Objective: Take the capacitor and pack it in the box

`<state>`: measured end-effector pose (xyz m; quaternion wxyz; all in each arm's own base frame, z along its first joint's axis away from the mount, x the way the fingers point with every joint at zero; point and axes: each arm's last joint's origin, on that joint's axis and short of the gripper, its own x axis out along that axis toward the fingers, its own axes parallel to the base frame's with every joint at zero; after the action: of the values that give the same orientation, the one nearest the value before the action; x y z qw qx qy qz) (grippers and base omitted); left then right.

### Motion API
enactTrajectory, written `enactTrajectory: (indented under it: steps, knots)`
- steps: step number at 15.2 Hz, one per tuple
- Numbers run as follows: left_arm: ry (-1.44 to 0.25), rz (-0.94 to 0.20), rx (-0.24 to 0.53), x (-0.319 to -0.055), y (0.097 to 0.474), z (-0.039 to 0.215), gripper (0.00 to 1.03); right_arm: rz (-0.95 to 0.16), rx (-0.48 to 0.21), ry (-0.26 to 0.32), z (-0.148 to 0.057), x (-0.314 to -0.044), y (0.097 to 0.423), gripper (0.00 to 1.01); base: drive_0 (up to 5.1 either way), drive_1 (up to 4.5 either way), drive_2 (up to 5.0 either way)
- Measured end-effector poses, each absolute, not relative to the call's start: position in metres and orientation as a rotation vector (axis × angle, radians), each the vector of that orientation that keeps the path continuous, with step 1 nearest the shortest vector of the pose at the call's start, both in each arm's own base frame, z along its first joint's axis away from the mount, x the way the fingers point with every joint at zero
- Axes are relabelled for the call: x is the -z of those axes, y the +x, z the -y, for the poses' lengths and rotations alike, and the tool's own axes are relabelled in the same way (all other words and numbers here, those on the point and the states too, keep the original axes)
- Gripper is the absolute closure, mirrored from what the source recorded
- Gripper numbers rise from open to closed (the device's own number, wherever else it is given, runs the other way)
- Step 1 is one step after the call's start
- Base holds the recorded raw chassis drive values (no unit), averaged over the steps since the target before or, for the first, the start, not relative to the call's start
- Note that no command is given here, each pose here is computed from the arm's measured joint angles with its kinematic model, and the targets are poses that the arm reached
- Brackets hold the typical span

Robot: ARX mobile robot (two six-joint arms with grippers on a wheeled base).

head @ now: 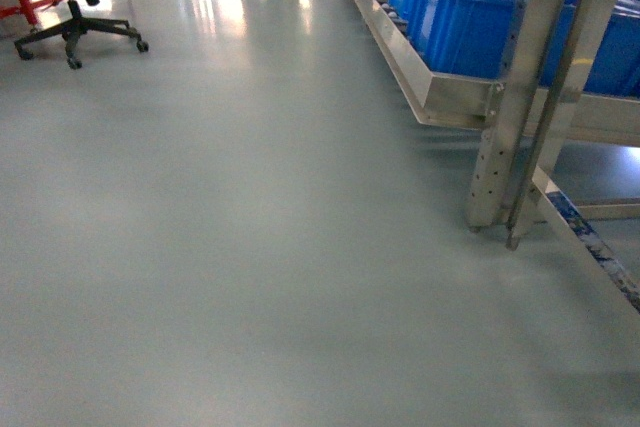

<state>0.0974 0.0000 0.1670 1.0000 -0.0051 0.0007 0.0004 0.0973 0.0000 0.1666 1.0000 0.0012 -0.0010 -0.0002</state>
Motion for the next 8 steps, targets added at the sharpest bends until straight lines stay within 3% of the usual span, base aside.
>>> enactTrajectory:
  steps: [8]
  knots:
    - [-0.01,-0.002,-0.001,-0.1669,0.0974,0.0,0.59,0.003,0.0,0.002,0.0,-0.1668,0.0973,0.03,-5.0,2.4,2.4]
